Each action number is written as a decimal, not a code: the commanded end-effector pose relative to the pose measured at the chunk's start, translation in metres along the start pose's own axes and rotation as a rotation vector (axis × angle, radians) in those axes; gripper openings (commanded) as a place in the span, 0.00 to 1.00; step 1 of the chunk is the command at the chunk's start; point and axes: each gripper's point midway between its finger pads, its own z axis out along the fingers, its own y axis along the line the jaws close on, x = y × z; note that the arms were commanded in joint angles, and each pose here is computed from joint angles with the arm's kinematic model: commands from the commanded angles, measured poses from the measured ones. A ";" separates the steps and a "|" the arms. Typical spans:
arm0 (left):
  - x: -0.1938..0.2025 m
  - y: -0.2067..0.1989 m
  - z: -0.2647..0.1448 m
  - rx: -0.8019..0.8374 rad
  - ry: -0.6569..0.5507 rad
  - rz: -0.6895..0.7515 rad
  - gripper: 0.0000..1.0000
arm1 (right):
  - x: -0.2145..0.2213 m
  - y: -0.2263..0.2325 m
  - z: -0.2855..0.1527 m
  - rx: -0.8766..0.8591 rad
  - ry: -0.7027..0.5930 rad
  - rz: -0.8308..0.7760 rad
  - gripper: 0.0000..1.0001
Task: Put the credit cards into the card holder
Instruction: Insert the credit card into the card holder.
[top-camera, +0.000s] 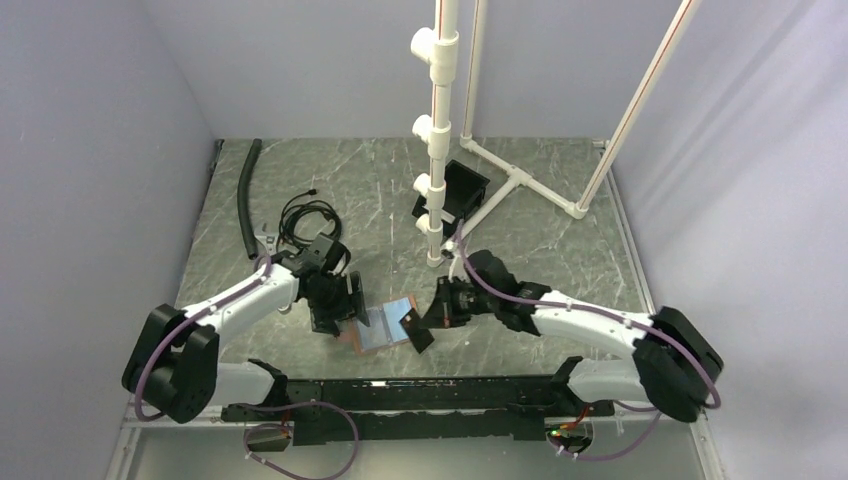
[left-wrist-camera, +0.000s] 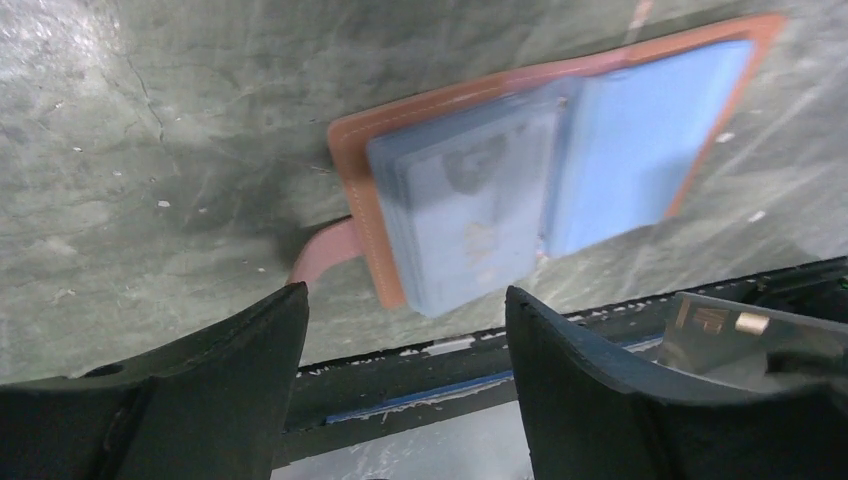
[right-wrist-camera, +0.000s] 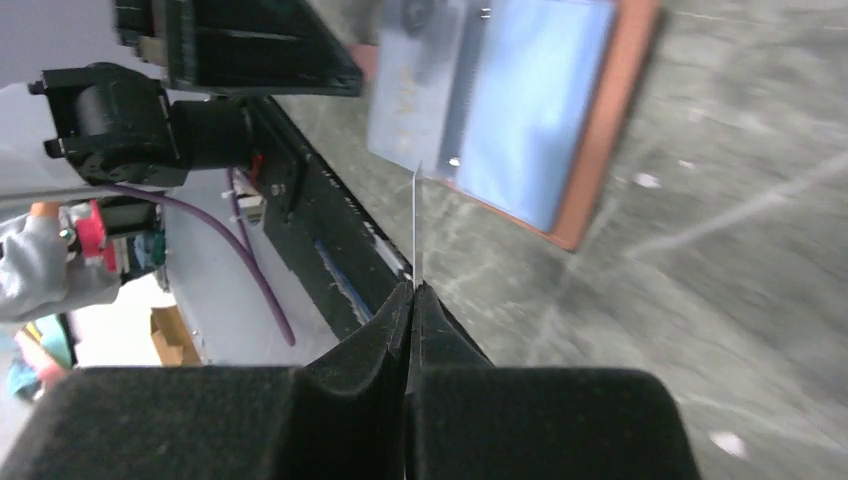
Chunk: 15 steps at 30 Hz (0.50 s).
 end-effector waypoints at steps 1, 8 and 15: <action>0.006 0.014 0.019 -0.046 0.031 -0.041 0.75 | -0.028 0.063 0.024 -0.185 -0.091 -0.047 0.00; 0.016 0.039 0.036 -0.131 0.029 -0.131 0.61 | -0.038 0.051 0.054 -0.071 -0.267 -0.047 0.00; 0.021 0.049 0.041 -0.160 0.024 -0.161 0.54 | -0.031 0.048 0.072 -0.070 -0.217 -0.035 0.00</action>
